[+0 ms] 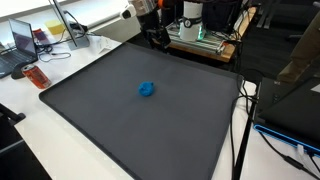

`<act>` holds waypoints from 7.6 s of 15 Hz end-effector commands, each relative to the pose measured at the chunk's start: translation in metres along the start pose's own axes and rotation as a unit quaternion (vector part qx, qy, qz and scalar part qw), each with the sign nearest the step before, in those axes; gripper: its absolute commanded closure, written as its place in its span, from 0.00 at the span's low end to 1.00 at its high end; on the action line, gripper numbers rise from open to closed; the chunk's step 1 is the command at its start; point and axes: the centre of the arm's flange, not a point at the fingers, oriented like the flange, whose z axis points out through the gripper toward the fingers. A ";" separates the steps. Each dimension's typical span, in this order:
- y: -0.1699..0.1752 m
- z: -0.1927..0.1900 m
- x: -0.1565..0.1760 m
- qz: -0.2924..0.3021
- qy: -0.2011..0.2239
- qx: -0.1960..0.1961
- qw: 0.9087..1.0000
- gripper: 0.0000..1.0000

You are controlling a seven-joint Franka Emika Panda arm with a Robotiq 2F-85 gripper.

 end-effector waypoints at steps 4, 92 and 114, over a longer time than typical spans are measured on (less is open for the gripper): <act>-0.009 0.003 -0.039 0.036 0.023 -0.009 0.999 0.00; -0.122 -0.035 0.199 0.048 -0.057 -0.100 0.992 0.00; -0.217 0.007 0.183 -0.084 -0.032 -0.320 0.943 0.00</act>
